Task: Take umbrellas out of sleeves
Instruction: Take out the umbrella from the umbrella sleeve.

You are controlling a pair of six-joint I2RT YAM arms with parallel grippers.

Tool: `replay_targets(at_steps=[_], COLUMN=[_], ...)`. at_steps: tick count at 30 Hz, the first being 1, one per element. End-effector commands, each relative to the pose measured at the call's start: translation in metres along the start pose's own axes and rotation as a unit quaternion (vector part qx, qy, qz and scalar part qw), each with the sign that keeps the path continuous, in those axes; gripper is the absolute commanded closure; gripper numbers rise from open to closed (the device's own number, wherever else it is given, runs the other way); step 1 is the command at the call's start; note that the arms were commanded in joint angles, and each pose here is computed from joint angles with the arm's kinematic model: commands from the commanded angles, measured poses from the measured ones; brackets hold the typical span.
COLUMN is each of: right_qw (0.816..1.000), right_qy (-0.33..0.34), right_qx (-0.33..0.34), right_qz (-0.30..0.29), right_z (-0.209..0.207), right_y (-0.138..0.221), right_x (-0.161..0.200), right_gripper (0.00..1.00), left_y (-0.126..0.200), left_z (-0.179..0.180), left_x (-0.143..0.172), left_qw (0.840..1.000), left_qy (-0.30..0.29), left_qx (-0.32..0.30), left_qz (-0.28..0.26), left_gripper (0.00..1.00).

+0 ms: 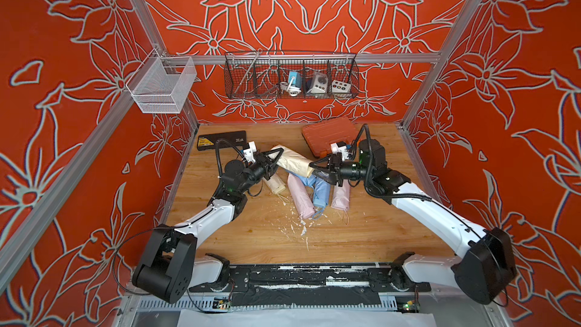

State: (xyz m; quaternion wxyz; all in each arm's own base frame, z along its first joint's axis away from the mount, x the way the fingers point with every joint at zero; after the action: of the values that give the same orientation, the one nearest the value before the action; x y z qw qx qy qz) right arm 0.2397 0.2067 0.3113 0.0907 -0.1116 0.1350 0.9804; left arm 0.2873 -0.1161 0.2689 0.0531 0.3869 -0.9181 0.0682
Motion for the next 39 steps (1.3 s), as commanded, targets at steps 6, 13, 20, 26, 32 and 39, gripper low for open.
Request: replay_targets(at_steps=[6,13,20,26,32,39], right_qw=[1.0,0.999,0.997,0.999,1.0,0.997], right_qy=[0.013,0.026,0.038,0.018,0.003,-0.005], right_qx=[-0.017,-0.03,-0.054,-0.031,0.026,0.068], right_qz=[-0.007,-0.017,-0.034,-0.021,0.005,0.023], right_z=[0.012,0.015,0.021,0.013,0.001,-0.005], right_y=[-0.006,-0.016,-0.019,-0.024,-0.025,-0.024], right_x=[-0.004,-0.008,-0.013,-0.013,-0.006,-0.003], right_gripper=[0.58,0.57,0.52,0.5,0.5,0.49], left_y=[0.004,0.008,0.01,0.013,0.013,0.011], left_z=[-0.025,-0.023,-0.021,-0.021,-0.021,-0.022], left_x=[0.007,0.008,0.008,0.008,0.007,0.005], left_qw=[0.998,0.998,0.998,0.997,0.997,0.997], left_qy=[-0.024,-0.014,-0.008,0.002,0.004,0.001], left_qx=[0.056,0.058,0.06,0.074,0.077,0.076], left_qz=[0.014,0.012,0.008,0.0,-0.002,-0.006], left_gripper=[0.73,0.73,0.73,0.73,0.73,0.73])
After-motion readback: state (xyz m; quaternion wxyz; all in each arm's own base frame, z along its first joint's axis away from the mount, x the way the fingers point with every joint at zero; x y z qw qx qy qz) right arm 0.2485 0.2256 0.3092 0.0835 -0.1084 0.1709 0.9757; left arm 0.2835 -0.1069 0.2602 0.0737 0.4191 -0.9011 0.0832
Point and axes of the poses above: each gripper's point midway between its finger pads, its own y axis back along the fingers, its own z axis along the line the jaws close on, x = y × z, the point moved 10 cm from there along y, back along the fingers, and after that the axes turned 14 degrees about y, right-handed, at the moved point
